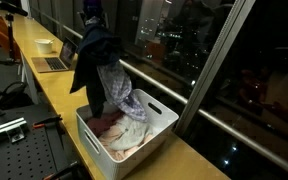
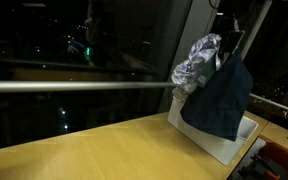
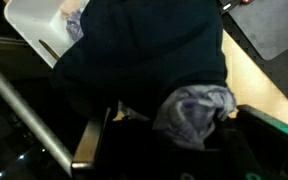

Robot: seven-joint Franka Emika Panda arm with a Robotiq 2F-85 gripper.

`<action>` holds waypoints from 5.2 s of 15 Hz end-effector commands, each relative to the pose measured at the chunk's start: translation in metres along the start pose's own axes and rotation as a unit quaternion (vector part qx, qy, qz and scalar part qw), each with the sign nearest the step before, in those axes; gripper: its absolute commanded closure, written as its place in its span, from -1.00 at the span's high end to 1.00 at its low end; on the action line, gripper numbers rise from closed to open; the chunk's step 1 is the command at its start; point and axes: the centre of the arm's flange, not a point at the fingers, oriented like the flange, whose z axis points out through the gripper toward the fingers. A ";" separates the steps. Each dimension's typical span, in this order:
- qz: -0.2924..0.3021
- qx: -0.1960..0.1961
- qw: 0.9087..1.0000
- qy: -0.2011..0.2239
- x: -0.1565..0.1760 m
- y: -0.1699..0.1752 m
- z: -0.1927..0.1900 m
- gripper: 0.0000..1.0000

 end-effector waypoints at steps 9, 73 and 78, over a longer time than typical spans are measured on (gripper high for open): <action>-0.113 -0.112 0.987 -0.032 0.116 -0.148 -0.135 -1.00; -0.051 0.095 0.991 0.077 -0.133 0.143 0.421 -0.79; -0.046 0.047 0.995 0.070 -0.135 0.132 0.326 -0.96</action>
